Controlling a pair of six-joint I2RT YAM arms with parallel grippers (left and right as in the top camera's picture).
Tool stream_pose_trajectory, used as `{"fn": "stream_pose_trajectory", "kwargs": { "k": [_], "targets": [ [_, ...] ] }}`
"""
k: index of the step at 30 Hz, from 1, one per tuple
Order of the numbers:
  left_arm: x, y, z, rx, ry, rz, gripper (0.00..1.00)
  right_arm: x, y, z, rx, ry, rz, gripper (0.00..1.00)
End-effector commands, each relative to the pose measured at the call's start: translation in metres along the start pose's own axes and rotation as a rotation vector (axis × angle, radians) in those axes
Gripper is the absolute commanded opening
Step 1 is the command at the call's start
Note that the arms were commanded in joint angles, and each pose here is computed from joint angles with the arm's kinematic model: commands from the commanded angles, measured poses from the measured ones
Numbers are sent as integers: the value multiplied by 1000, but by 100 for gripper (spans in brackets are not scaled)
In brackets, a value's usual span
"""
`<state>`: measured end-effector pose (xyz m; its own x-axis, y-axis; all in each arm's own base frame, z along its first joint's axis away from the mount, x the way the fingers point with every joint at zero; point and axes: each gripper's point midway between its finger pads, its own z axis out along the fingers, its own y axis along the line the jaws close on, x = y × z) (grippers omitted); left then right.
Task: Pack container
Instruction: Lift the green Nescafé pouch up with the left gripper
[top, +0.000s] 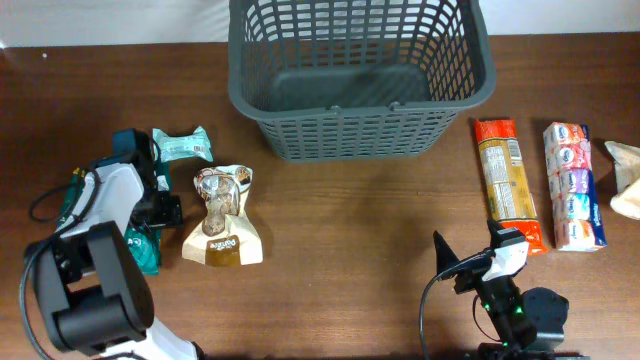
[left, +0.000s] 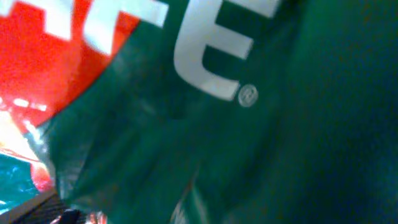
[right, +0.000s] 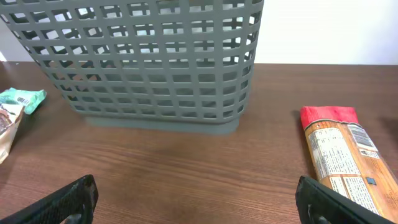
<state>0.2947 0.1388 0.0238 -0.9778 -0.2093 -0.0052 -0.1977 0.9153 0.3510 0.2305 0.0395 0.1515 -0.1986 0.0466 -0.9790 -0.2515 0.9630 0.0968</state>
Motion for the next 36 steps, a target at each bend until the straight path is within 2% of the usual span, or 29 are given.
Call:
{"fn": "stream_pose_trajectory", "kwargs": {
  "k": [1,5,6,9,24,30,36],
  "targets": [
    [10,-14,29,33,82,43,84,2,2,0,-12,1,11,99],
    [16,-19,40,35,120,56,52,2,2,0,-12,1,11,99],
    [16,-19,41,35,125,58,36,2,2,0,-12,1,11,99],
    [16,-19,41,35,124,58,2,2,2,0,-12,1,11,99],
    [19,-14,31,26,156,70,1,2,2,0,-12,1,11,99],
    [-4,-2,3,20,56,63,2,2,2,0,-12,1,11,99],
    [-39,30,-70,-23,-155,61,2,2,2,0,-12,1,11,99]
  ]
}}
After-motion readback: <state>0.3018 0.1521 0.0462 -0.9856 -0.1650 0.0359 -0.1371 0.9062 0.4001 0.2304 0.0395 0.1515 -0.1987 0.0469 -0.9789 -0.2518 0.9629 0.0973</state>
